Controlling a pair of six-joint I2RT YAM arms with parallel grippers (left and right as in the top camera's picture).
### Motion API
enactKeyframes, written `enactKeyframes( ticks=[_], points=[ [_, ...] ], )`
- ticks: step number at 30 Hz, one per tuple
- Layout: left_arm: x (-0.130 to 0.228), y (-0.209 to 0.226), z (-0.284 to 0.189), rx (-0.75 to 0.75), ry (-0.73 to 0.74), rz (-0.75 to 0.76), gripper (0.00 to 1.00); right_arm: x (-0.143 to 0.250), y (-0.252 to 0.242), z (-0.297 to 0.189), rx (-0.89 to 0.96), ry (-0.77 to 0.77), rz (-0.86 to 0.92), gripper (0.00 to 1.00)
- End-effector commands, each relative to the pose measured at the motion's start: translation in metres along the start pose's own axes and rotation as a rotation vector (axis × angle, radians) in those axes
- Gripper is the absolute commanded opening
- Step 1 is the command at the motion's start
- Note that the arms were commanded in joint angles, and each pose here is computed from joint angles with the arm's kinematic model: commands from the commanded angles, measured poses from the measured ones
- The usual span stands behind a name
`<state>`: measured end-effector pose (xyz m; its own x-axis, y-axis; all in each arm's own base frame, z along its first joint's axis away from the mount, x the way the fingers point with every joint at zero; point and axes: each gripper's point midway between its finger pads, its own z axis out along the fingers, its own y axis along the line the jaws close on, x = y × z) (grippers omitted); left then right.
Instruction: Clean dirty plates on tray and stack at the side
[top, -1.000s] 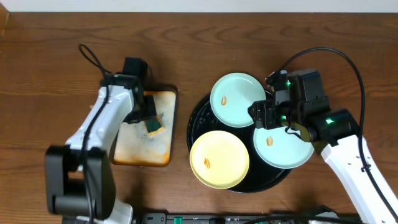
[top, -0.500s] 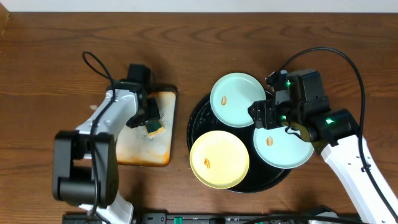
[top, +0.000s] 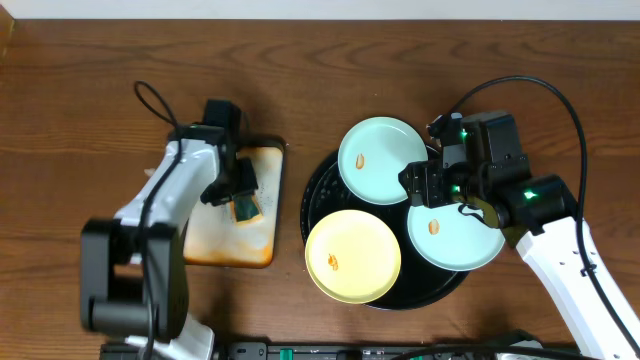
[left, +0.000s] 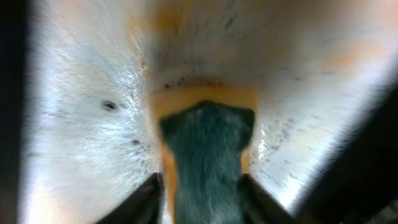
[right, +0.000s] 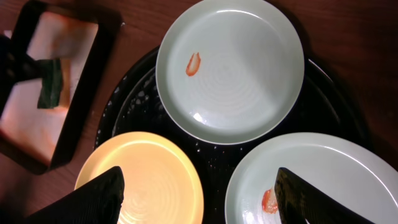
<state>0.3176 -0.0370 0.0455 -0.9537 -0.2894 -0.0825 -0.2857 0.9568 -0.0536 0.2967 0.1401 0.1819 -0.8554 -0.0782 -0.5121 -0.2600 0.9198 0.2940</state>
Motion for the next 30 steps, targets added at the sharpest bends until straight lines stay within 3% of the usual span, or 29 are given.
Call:
enactKeyframes(
  ticks=[1, 5, 17, 19, 21, 23, 30],
  points=[
    [-0.018, -0.007, -0.038, 0.045, -0.117, 0.017, 0.6, -0.005, 0.003, -0.001, 0.002, -0.011, 0.0, 0.76],
    [-0.01, -0.003, -0.034, 0.032, -0.083, 0.016, 0.6, -0.005, 0.003, -0.001, 0.002, -0.011, 0.0, 0.76],
    [0.025, 0.004, 0.045, -0.025, 0.054, 0.045, 0.6, -0.006, 0.003, -0.001, 0.002, -0.012, 0.0, 0.76],
    [0.025, 0.004, 0.05, -0.026, 0.06, 0.044, 0.47, -0.006, 0.003, -0.001, 0.002, -0.013, 0.0, 0.76],
    [0.025, 0.004, 0.05, -0.025, 0.061, 0.044, 0.2, -0.006, 0.003, -0.001, 0.002, -0.013, 0.0, 0.76],
    [0.022, 0.003, 0.044, -0.02, 0.05, 0.044, 0.08, -0.006, 0.003, -0.001, 0.002, -0.013, 0.0, 0.76],
    [0.0, -0.008, -0.008, 0.021, -0.048, 0.048, 0.08, -0.006, 0.003, -0.001, 0.001, -0.015, 0.0, 0.77]
  ],
)
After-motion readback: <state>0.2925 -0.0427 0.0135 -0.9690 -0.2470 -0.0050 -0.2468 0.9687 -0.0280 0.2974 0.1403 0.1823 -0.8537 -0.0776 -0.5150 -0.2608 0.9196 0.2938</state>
